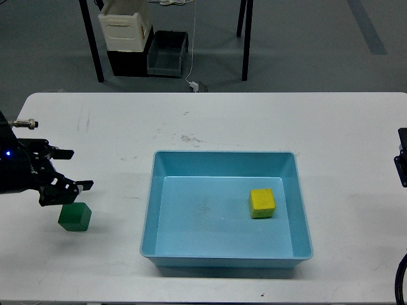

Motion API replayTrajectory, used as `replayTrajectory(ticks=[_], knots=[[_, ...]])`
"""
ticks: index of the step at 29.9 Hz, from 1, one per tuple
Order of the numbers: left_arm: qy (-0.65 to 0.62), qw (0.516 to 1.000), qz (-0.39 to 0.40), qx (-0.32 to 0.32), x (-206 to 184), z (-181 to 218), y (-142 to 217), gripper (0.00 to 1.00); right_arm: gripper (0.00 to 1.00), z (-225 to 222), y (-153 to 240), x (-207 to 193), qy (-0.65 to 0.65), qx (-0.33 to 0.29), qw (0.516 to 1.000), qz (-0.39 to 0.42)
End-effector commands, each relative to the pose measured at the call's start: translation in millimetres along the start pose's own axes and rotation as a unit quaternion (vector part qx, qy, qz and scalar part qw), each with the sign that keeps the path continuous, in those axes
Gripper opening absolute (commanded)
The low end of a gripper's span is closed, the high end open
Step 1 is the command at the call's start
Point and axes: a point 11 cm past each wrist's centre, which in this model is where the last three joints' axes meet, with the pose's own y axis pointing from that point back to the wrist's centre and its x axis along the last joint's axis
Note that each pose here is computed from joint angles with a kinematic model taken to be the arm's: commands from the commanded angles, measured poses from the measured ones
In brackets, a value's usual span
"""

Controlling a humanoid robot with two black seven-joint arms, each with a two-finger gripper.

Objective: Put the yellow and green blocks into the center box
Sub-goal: 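Move the left gripper down toward the green cube, then close the left gripper around the green cube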

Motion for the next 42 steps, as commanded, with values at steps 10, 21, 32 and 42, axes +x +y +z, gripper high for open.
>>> replayTrajectory(ticks=[10,21,32,42], knots=[[0.007,0.994,-0.105,-0.005,-62.7,0.6,-9.3,0.99,1.00,6.1,9.1,1.5,-0.014,-0.011,1.000,0.009],[0.031,0.992,-0.124,0.003,-81.8,-8.0,-19.7,0.99,1.00,7.3,9.2,1.4,-0.014,-0.012,1.000,0.016],[0.061,0.993,-0.103,-0.019,-75.8,2.8,-31.1,0.99,1.00,8.3,10.1,2.9,-0.013,-0.014,1.000,0.020],[0.055,0.993,-0.096,-0.038,-76.5,13.8,-43.2,0.97,1.00,9.3,10.5,4.9,-0.010,-0.015,0.999,0.027]])
